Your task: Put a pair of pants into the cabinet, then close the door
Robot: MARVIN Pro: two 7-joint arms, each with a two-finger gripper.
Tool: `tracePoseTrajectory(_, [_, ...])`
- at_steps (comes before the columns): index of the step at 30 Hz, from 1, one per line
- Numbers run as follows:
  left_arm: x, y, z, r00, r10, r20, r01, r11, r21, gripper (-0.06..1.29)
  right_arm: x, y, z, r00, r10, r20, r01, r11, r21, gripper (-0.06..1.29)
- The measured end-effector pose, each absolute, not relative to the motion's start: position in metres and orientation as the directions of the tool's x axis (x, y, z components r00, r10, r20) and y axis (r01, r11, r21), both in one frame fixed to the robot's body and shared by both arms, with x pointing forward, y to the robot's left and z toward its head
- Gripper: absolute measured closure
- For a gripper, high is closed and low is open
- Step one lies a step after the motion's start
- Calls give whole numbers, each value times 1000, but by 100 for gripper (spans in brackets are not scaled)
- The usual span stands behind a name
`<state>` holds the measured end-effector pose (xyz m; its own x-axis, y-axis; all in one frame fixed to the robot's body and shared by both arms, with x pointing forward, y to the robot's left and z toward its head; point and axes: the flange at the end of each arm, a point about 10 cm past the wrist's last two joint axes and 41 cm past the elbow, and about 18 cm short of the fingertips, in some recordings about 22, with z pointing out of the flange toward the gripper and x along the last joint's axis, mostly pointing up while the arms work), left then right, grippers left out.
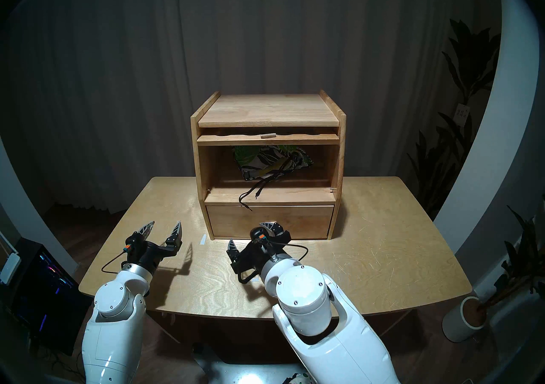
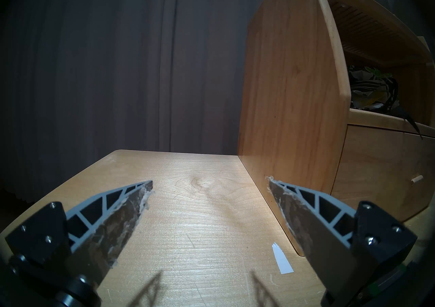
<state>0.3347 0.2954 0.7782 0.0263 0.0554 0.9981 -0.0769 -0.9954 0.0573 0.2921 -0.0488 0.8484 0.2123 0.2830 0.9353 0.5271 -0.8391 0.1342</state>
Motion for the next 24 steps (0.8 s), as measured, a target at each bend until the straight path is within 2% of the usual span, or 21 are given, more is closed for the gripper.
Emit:
tracePoseTrajectory(5, [335,295,779,24,55,998,-77,-995,57,-2,275,-59,851,192,294,936,507,-847,162,0])
tracePoseTrajectory(14, [335,296,779,23,55,998,-77,-995,57,-2,264,-67,889,-46,408,912,397,-830,391,0])
tracePoseTrajectory(24, [336,296,780,19,56,998,-77,-995,57,-2,266,-59,885,-283,571,770,252,-731,634,0])
